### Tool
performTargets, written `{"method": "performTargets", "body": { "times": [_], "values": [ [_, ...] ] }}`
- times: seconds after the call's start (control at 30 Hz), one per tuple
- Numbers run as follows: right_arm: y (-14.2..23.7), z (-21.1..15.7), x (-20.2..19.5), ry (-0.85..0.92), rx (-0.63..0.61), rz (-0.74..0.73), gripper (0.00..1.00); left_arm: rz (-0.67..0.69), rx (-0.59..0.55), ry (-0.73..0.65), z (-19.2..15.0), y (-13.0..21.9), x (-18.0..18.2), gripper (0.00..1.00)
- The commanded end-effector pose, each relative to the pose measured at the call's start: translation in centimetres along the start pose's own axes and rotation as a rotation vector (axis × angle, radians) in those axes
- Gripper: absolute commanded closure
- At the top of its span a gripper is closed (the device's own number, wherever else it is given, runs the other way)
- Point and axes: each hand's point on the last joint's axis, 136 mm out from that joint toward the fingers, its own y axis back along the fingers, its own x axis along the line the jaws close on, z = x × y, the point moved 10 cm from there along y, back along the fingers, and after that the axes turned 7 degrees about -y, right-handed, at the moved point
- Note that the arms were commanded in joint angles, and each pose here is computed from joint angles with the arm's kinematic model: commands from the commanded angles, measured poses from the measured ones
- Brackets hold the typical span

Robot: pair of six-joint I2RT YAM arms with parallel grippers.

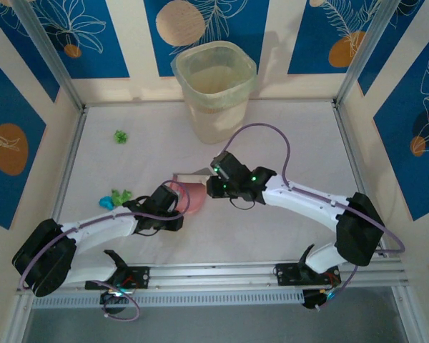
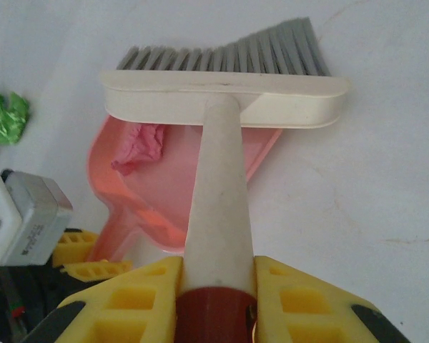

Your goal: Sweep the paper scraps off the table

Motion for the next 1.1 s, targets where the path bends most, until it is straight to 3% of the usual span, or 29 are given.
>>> {"method": "performTargets", "body": {
  "times": [0.0,0.13,0.37,0.6,0.73,1.07],
  "values": [
    [1.2,-0.3,1.1,0.054,0.029,0.028,1.00,-0.037,0.059,-0.025,-1.0,-0.3,0.0,1.00],
    [2.9,-1.0,1.3,0.072,0.024,0.044,1.00,-0.050,0.042,-0.029,-1.0,-0.1,-0.1,1.00],
    [7.4,-0.5,-0.9,0.018,-0.100,-0.044,1.00,-0.075,-0.032,-0.046,-0.8,1.7,-0.5,1.00],
    [11.4,0.4,-4.2,-0.012,-0.360,-0.060,1.00,-0.069,-0.080,-0.067,-0.4,3.8,-1.1,1.00],
    [10.5,0.1,-7.2,-0.044,-0.446,-0.067,1.00,-0.072,-0.097,-0.077,-0.3,5.0,-1.8,1.00],
    [6.5,-1.0,-11.3,-0.084,-0.469,-0.042,1.00,-0.060,-0.161,-0.134,1.2,9.8,-3.7,1.00]
  ]
}}
